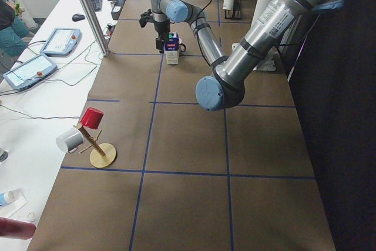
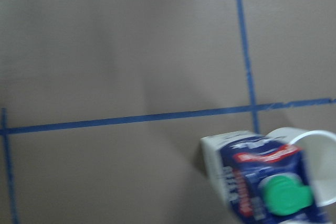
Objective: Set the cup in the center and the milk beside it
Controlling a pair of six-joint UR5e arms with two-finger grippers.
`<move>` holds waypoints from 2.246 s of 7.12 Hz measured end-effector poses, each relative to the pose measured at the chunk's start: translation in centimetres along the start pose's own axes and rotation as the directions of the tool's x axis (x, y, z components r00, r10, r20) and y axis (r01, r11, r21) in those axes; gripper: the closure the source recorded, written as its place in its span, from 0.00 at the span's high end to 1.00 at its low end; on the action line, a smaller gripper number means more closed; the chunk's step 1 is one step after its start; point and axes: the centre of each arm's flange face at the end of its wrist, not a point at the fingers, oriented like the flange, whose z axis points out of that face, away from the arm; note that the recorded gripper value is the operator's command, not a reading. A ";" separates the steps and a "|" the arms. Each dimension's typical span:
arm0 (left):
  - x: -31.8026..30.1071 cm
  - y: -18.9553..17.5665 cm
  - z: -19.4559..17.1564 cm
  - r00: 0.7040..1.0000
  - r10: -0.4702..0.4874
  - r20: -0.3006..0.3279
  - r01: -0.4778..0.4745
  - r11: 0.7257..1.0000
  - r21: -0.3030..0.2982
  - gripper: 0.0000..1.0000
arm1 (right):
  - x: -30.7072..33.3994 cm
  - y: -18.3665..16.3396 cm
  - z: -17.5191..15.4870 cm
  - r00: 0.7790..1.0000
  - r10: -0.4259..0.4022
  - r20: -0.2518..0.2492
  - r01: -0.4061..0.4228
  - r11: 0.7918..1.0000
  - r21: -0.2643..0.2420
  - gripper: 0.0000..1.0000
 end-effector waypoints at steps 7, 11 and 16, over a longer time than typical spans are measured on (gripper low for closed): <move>-41.7 19.4 3.6 0.996 -0.080 0.035 0.084 0.987 -0.136 1.00 | 1.3 1.6 1.0 0.999 0.042 -0.002 -0.042 0.999 -0.027 1.00; -46.7 27.6 5.4 0.993 -0.114 0.023 0.115 0.987 -0.111 1.00 | 1.3 1.7 1.0 0.999 0.043 -0.001 -0.043 0.999 -0.028 1.00; -46.8 27.8 5.3 0.994 -0.105 0.032 0.108 0.990 -0.096 1.00 | 1.3 1.7 1.0 0.999 0.043 0.000 -0.043 0.999 -0.028 1.00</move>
